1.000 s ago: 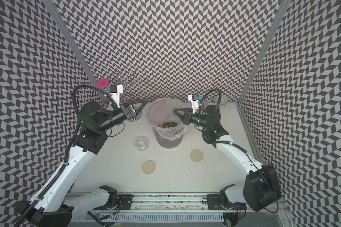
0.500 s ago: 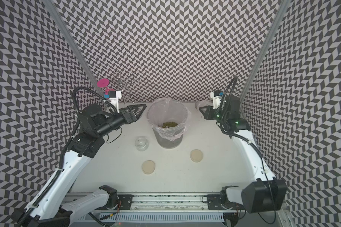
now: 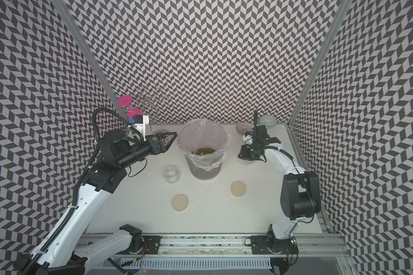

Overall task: Empty moldy mung beans from jars
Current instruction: Place the jar at the center of the board.

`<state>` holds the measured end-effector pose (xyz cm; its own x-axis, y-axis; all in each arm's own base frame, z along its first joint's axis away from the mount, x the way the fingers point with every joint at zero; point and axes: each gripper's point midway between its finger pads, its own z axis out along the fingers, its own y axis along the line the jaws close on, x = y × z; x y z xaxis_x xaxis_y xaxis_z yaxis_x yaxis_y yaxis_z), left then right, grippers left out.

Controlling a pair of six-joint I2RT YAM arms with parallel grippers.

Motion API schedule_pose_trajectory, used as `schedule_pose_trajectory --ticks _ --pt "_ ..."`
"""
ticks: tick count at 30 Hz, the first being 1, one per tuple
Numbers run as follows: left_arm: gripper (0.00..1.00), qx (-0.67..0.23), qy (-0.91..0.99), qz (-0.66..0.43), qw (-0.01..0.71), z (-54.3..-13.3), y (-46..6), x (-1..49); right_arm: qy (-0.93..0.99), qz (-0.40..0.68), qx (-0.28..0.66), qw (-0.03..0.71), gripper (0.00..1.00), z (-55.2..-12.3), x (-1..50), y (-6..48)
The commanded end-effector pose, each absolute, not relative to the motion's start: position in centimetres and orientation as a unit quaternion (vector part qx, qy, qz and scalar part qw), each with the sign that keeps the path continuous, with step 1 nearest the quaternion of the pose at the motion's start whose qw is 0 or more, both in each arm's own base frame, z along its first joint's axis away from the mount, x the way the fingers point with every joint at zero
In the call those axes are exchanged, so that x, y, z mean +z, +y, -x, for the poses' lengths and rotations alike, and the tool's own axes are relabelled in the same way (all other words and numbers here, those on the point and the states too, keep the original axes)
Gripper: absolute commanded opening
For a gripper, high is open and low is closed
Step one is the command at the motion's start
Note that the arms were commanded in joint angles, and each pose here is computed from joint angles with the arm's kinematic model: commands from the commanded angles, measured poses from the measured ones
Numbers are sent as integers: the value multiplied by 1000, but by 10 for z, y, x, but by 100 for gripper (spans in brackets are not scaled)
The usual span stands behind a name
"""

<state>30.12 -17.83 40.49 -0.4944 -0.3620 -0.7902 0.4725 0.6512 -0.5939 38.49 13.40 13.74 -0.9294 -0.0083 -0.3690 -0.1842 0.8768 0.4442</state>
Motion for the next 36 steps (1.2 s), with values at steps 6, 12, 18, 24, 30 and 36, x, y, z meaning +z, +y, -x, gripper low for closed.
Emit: schedule_pose_trajectory --ticks 6,12,18,24,30,36 --pt "100 -407 755 -51 512 -297 -174 395 948 94 252 171 0 -389 135 156" --pt "100 -393 767 -48 504 -301 -170 382 948 97 253 165 0 -397 138 162" --pt "100 -394 770 -53 499 -305 -169 379 952 100 245 155 40 -405 136 167" --pt "100 -392 771 -51 499 -306 -166 379 951 101 245 157 51 -409 138 169" --pt "100 -383 773 -49 503 -308 -161 380 940 108 256 197 60 -414 174 172" --pt "100 -300 737 40 605 -328 -102 403 910 78 200 354 79 -425 261 137"
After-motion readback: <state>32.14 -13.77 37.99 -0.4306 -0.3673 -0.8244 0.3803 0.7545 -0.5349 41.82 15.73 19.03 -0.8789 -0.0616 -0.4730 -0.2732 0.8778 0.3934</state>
